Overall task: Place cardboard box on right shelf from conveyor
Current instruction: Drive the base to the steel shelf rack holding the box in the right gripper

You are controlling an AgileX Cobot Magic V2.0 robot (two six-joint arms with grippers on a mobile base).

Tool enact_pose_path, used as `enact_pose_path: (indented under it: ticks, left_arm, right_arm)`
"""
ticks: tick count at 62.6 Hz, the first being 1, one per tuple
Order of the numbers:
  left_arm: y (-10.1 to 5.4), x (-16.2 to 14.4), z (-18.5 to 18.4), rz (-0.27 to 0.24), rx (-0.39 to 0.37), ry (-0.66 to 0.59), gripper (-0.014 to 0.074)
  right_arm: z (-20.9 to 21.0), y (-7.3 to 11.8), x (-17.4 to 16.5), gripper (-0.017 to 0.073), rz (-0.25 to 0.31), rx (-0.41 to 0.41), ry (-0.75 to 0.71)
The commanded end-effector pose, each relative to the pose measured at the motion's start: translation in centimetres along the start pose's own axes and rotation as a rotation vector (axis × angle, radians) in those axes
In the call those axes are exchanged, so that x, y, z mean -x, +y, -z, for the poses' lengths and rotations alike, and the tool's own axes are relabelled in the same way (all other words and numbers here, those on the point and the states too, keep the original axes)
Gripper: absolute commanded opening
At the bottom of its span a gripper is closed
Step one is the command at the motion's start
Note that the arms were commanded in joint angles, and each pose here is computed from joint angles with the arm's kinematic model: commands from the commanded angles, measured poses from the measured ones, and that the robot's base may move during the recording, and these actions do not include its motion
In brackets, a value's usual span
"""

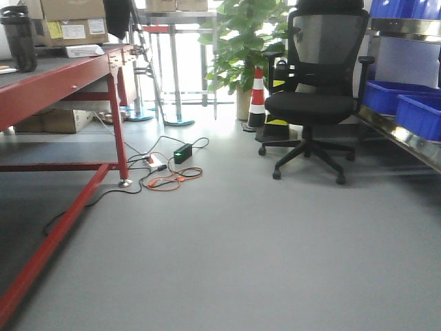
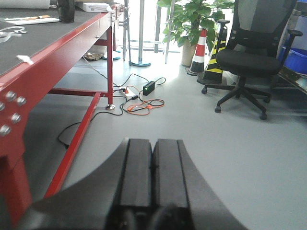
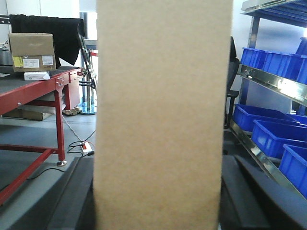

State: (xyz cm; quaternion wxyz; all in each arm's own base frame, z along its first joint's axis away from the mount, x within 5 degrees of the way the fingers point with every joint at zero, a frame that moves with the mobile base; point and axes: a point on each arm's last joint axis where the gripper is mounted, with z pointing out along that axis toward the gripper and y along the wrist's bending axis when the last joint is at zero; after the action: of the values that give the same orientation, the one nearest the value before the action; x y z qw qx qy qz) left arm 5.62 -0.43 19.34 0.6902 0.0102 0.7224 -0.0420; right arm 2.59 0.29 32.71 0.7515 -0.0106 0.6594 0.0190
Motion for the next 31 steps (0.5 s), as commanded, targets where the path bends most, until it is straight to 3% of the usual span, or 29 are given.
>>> enact_pose_path:
  ticks: [1, 31]
  left_arm:
    - [-0.01, 0.49, 0.03, 0.003, -0.002, -0.085, -0.0116]
    - [-0.01, 0.49, 0.03, 0.003, -0.002, -0.085, -0.0116]
  right_arm:
    - [-0.10, -0.06, 1.71, 0.0054, 0.009, -0.009, -0.110]
    - [-0.10, -0.06, 1.71, 0.0054, 0.009, -0.009, -0.110]
